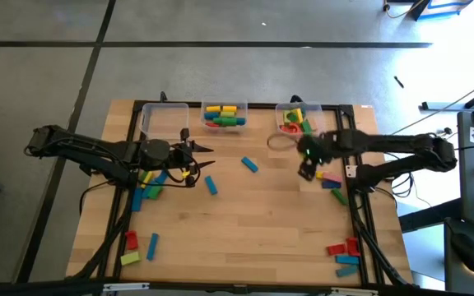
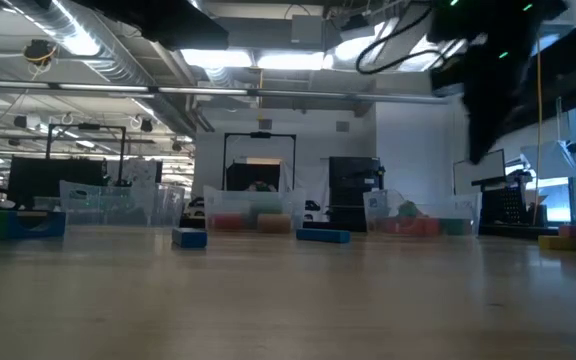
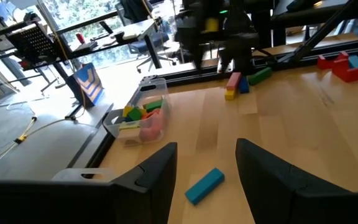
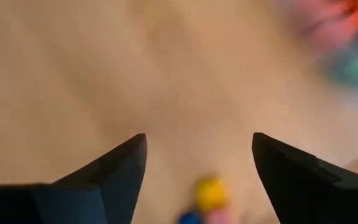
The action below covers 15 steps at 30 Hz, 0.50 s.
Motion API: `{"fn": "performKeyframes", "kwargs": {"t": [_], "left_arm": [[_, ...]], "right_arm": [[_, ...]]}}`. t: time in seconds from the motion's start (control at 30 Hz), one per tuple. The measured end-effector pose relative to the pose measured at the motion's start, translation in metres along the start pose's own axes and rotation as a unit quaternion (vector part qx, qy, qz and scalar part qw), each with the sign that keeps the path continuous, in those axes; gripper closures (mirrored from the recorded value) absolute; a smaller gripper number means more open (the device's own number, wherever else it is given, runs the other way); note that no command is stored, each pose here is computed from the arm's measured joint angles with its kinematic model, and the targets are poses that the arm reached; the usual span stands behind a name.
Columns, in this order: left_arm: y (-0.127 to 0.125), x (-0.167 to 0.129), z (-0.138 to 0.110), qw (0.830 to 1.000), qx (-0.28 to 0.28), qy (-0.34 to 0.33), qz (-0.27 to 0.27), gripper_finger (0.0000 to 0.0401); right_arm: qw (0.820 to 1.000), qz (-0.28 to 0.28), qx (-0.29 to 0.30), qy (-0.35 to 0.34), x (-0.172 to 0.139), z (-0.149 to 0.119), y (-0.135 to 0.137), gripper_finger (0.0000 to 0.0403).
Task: Sort blocks by size
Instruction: Put the red arch block into the right transparent bin
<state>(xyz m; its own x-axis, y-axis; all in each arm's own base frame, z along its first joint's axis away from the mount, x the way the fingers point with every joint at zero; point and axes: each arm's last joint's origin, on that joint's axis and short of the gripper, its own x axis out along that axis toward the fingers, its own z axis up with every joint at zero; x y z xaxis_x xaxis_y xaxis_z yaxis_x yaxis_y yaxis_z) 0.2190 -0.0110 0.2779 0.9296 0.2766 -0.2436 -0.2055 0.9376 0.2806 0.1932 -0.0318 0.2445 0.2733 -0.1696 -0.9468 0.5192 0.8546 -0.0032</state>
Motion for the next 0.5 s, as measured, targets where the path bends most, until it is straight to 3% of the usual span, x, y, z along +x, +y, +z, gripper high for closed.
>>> {"fn": "performKeyframes", "kwargs": {"t": [0.27, 0.5], "left_arm": [[0.000, 0.000, 0.000, 1.000, -0.003, -0.002, 0.000, 0.0242], [0.001, 0.000, 0.001, 1.000, -0.006, -0.003, 0.002, 0.0242]], "right_arm": [[0.992, 0.084, 0.016, 0.094, -0.016, -0.051, 0.062, 0.0116], [0.976, 0.091, 0.136, 0.147, -0.028, -0.086, 0.089, 0.0116]]}}
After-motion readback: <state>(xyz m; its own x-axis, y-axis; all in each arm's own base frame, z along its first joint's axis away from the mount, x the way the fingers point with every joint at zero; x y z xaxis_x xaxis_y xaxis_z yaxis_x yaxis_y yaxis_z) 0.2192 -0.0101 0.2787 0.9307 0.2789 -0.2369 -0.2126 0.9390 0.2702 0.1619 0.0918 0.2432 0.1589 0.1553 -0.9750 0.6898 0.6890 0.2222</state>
